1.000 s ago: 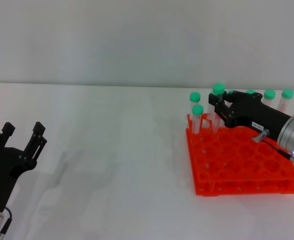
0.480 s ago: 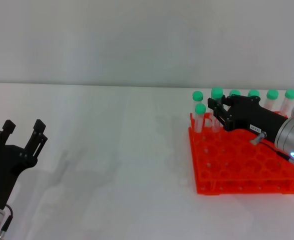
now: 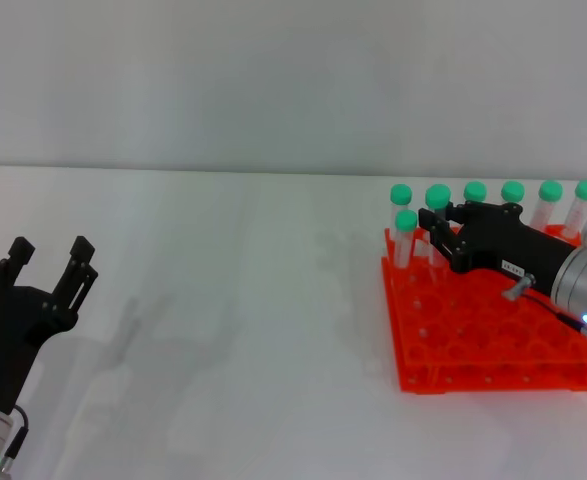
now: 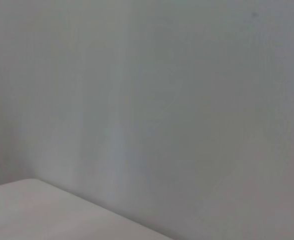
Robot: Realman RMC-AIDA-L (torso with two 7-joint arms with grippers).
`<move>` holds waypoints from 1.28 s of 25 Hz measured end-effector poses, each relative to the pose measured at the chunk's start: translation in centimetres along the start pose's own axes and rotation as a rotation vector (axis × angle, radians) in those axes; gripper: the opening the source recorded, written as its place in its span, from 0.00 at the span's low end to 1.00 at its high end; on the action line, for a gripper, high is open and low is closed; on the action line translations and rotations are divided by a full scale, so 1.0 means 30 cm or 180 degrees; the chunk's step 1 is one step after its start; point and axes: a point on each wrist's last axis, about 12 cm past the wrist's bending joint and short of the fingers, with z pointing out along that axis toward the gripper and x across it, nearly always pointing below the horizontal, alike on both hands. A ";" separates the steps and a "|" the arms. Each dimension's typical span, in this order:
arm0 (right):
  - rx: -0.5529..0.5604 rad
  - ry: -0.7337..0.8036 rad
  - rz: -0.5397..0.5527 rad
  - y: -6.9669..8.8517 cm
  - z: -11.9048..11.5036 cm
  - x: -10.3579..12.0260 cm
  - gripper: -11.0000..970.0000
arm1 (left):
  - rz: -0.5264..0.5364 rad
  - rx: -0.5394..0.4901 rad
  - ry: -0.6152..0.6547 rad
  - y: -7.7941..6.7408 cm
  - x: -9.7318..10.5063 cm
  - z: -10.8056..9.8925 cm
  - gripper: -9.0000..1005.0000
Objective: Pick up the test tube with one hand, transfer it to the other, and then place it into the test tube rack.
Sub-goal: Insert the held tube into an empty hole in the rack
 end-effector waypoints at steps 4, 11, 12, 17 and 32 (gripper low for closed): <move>0.0024 0.0030 -0.0001 -0.003 -0.002 0.006 0.21 | 0.0000 0.0003 -0.0001 -0.001 0.000 0.002 0.78; 0.0069 0.0075 0.0030 -0.005 -0.024 0.030 0.22 | 0.0000 0.0007 -0.0002 -0.001 0.000 0.004 0.78; 0.0071 0.0073 0.0035 -0.005 -0.027 0.033 0.22 | 0.0000 0.0007 -0.0002 -0.001 0.000 0.004 0.78; 0.0083 0.0076 -0.0026 -0.006 -0.034 0.039 0.25 | 0.0000 0.0012 -0.0006 -0.002 -0.001 0.006 0.78; 0.0072 -0.0069 0.0086 -0.009 -0.102 0.063 0.47 | -0.0005 0.0009 -0.0017 -0.001 -0.002 0.002 0.78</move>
